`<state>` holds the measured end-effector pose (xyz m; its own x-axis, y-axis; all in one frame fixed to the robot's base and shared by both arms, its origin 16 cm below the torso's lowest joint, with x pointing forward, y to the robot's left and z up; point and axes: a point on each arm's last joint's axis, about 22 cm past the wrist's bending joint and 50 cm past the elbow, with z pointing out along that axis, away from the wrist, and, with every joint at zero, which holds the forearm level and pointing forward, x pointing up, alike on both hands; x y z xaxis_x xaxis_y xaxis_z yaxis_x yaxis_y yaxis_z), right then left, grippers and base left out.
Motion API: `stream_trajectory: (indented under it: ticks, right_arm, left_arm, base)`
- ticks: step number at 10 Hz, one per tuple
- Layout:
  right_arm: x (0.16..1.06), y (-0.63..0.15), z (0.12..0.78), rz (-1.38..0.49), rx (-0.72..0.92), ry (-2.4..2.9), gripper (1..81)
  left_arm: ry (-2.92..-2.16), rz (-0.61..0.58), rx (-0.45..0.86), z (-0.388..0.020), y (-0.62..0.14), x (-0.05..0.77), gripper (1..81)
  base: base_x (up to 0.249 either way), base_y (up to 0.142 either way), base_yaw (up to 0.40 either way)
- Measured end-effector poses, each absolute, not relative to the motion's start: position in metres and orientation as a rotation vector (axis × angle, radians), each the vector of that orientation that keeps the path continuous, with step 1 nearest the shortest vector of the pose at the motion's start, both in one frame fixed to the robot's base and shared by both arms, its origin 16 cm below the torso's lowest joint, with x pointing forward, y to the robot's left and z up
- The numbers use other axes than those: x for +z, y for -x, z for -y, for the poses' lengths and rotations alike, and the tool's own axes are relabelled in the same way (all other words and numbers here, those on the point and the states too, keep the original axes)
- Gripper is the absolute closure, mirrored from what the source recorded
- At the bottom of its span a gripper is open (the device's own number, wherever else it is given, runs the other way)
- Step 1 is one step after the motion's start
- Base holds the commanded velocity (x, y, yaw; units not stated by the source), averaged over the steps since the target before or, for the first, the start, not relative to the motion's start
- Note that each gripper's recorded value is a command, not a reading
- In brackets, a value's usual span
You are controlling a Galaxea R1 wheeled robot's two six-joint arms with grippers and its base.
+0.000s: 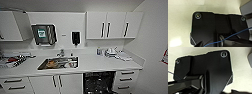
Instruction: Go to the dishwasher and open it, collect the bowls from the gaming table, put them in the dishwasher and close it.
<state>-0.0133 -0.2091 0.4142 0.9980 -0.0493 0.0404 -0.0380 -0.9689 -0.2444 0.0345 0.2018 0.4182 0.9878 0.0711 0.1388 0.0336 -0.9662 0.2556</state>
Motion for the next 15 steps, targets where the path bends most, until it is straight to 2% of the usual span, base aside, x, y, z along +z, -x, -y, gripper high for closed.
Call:
stream_trajectory:
  ticks: [5, 15]
  right_arm:
    - [0.4143, 0.0138, 0.2077, -0.049, -0.068, 2.892, 1.0]
    - [0.4145, 0.0135, 0.2047, -0.04, -0.068, 2.887, 1.0]
  left_arm:
    - [-2.877, -0.078, 0.213, -0.2086, -0.034, 0.4183, 1.0]
    - [-2.873, -0.077, 0.222, -0.2072, -0.0391, 0.4189, 1.0]
  base:
    - [0.0, 0.0, 0.038]
    - [0.0, 0.0, 0.153]
